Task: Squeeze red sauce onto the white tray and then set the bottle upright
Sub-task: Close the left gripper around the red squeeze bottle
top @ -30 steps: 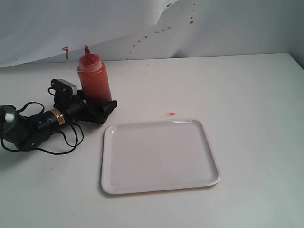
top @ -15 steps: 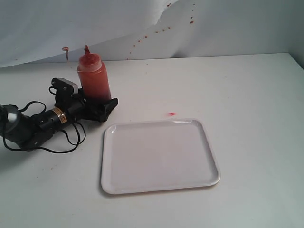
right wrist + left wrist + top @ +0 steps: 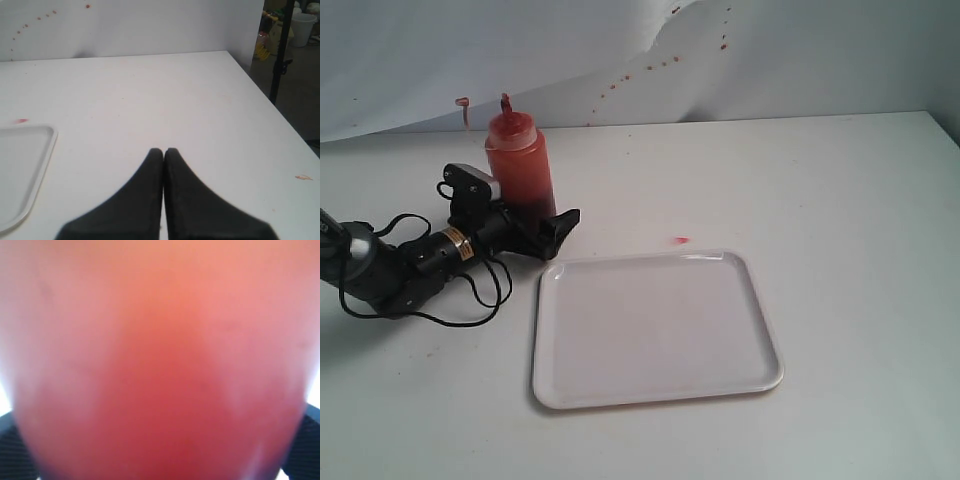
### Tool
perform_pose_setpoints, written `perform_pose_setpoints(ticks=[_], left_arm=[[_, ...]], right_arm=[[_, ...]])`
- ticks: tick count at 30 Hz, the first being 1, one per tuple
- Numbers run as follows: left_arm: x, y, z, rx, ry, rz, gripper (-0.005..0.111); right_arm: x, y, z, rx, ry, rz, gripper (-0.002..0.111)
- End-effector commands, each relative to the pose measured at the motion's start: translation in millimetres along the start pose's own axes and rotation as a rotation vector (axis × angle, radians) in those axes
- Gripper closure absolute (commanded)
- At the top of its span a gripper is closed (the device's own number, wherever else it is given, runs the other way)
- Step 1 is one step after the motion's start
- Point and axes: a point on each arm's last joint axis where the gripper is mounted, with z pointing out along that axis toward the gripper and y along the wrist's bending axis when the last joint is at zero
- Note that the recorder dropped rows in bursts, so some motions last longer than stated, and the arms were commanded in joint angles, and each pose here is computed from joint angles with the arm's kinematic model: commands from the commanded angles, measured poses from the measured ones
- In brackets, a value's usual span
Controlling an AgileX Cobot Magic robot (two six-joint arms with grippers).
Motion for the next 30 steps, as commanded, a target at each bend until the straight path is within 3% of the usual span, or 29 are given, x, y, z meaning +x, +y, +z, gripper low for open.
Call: perform_pose_setpoints(ticks=[1, 7, 10, 12, 21, 30], left_arm=[[-2, 3.0, 1, -0.039, -0.016, -0.019, 0.002], [-2, 4.5, 1, -0.055, -0.020, -0.027, 0.003], [-2, 4.5, 1, -0.055, -0.020, -0.027, 0.011], [-2, 4.5, 1, -0.055, -0.020, -0.027, 0.024], [-1, 4.6, 1, -0.057, -0.011, -0.028, 0.104], [-18, 3.1, -3, -0.051, -0.042, 0.004, 0.106]], right_arm=[[1, 0, 0, -0.002, -0.005, 0.007, 0.108], [1, 0, 0, -0.002, -0.005, 0.007, 0.108], [1, 0, 0, -0.002, -0.005, 0.007, 0.108], [1, 0, 0, -0.002, -0.005, 0.007, 0.108], [1, 0, 0, -0.002, -0.005, 0.007, 0.108], [1, 0, 0, -0.002, -0.005, 0.007, 0.108]])
